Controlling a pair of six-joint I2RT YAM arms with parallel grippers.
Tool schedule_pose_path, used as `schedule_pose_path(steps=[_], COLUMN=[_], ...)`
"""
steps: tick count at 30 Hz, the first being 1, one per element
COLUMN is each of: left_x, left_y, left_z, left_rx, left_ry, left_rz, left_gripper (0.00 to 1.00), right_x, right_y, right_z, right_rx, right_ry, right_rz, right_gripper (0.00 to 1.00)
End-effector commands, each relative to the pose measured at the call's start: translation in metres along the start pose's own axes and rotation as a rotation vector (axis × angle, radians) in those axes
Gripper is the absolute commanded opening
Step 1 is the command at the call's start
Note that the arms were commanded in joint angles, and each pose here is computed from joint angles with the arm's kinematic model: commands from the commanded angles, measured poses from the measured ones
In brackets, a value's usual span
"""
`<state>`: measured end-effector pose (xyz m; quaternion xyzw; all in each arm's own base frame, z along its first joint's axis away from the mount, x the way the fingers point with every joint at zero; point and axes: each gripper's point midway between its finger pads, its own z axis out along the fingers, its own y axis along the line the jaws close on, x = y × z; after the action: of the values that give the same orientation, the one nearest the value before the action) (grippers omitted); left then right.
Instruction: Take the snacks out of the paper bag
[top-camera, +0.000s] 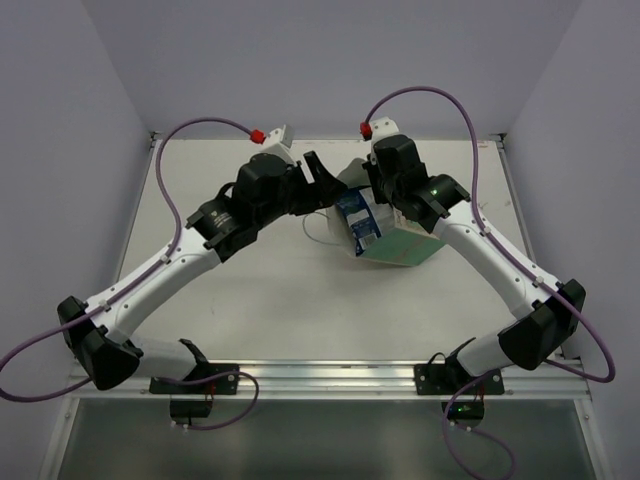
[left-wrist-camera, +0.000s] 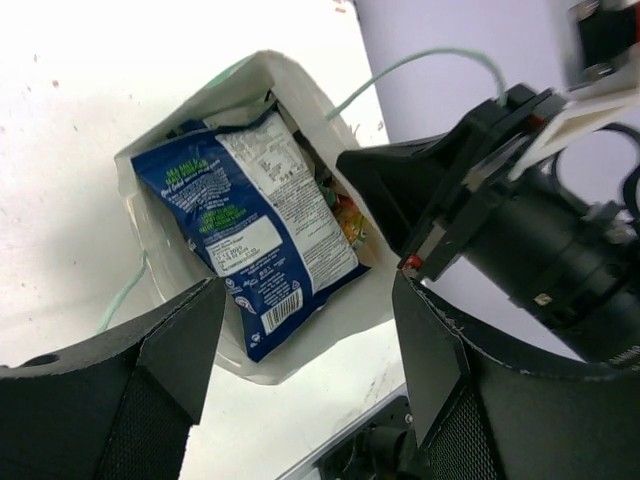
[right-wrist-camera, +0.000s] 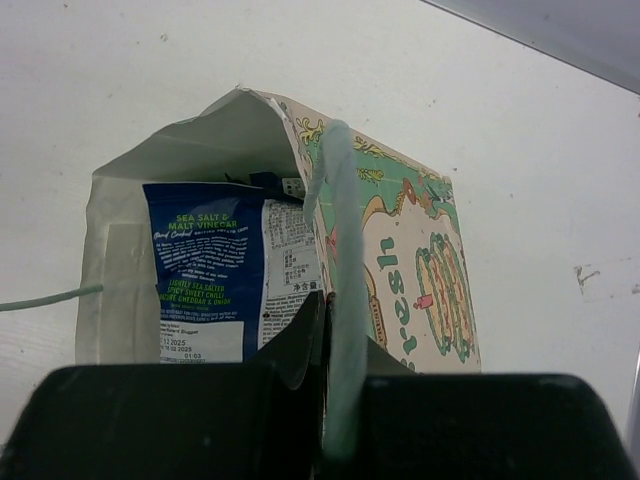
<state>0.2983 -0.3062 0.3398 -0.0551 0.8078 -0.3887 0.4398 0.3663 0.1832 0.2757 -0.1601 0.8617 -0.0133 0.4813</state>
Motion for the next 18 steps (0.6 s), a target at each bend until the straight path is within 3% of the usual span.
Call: schedule_pose_path(steps=[1, 9, 18], left_x=[0.027, 0.061, 0.09], left_y=[0.006, 0.026, 0.059], left_z=[0.016, 0.075, 0.105], left_rx=[0.002, -0.057, -0.17], left_ry=[0.08, 0.158, 0.219], left_rz=[-0.047, -0.031, -0.01], left_gripper=[0.74, 0.72, 0.73], right_x=[-0.015, -0.013, -0.015], right_y=[0.006, 0.013, 0.02], right_z=[-0.012, -0.007, -0.012], right_rx=[-0.039, -0.065, -0.109], right_ry=[-0.047, -0.034, -0.042], right_rz=[0.055, 0.069, 0.078], right_gripper=[0.0, 0.0, 0.0])
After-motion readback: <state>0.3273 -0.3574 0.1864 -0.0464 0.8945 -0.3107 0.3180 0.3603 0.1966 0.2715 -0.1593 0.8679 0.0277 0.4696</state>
